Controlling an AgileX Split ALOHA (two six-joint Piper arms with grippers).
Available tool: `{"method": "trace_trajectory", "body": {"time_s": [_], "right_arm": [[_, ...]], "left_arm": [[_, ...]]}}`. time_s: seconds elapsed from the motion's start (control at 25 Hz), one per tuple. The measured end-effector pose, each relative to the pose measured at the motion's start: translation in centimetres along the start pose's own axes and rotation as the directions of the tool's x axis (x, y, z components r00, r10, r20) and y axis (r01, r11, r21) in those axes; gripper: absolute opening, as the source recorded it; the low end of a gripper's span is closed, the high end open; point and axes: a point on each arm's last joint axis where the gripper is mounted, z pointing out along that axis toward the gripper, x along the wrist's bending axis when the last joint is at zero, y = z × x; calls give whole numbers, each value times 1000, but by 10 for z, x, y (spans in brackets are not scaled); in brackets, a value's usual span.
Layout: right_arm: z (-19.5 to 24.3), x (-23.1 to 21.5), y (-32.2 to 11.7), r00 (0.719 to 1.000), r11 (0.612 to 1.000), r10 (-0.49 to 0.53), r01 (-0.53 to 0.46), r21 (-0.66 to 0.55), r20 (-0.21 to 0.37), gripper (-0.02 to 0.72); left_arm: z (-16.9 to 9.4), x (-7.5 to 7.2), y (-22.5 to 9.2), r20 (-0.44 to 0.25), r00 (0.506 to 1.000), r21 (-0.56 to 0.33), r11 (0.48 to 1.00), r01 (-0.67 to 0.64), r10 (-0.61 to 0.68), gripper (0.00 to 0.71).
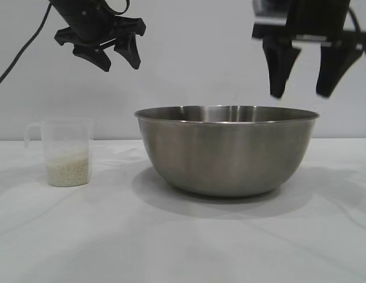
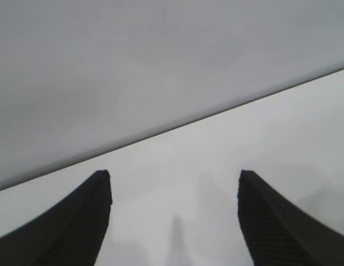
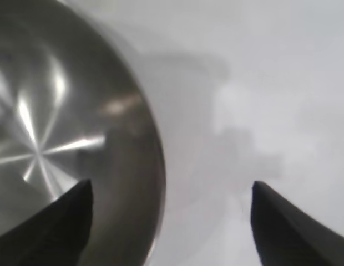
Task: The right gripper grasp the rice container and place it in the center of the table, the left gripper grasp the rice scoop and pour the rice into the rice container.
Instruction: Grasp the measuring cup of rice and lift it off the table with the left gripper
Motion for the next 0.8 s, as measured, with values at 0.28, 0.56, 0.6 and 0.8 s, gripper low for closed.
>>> {"method": "trace_trajectory", "body": {"time_s": [0.28,0.56,0.6,0.8], "right_arm": [[-55,3,-112,999,976,-29,34,-217,25,509],[-128,4,-171,1000,942,-3,12,-334,28,509],[-137,4,-179,1000,937,2,7,-348,26,509],[-156,7,-210,1000,956,18,-17,-294,-1,509]], "left_arm": [[-1,0,1,0,1000,-3,1000,-2,2,430],[-4,0,4,-2,1000,-8,1000,-20,20,430],[-4,0,4,-3,1000,-8,1000,-22,22,430],[-4,0,4,-2,1000,-5,1000,-22,22,430]]}}
